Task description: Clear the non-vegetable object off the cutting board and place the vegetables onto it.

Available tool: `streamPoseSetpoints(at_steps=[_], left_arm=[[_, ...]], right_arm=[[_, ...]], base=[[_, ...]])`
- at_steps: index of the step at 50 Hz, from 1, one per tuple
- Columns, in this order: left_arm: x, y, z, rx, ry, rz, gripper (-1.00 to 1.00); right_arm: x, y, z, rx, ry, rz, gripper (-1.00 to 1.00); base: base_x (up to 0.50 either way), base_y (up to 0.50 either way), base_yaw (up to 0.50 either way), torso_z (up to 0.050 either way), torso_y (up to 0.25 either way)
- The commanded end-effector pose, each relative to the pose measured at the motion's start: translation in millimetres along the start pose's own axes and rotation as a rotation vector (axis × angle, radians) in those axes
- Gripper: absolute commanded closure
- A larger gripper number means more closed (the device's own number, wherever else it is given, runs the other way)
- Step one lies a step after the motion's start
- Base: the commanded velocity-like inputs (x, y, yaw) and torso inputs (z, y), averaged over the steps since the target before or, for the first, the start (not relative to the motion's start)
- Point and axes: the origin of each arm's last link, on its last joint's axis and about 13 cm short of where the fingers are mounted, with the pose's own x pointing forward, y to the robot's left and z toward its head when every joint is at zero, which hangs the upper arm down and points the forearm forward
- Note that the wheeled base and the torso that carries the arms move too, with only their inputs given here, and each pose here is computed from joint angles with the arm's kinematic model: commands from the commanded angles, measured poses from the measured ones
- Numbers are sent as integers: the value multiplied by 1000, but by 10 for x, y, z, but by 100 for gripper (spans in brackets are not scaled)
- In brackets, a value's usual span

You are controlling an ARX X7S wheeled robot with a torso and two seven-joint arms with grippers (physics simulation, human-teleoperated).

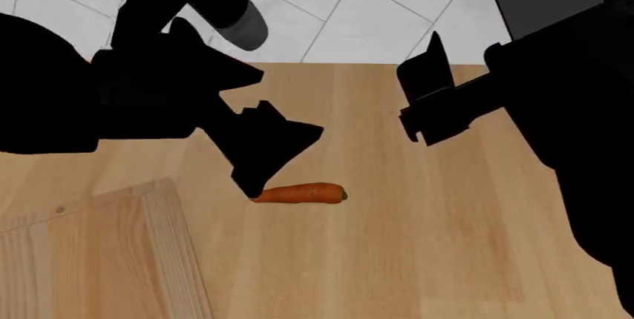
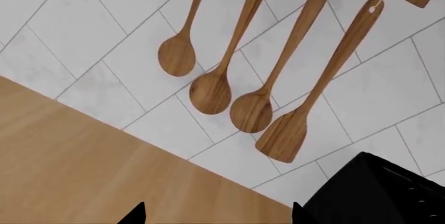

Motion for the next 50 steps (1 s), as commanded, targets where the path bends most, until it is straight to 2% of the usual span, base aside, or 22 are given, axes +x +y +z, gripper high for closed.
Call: streamPoseSetpoints(at_steps=[1,13,34,50], left_arm=[[278,75,-73,-29,9,-4,-100],[492,161,-272,-80,20,9,-100],[828,91,-614,-106,94,-7,-100],[1002,110,-849,-177,112,2,-100]], right_arm=[[-11,-7,-7,1,4,-3,-100],[-16,-1,-36,5,7,-6,-100],[-20,-6,-78,12,12,-7,-100],[-30,19,-123,19,17,-4,-100]], base=[[0,0,0,0,0],[0,0,0,0,0],[0,0,0,0,0],[0,0,0,0,0]])
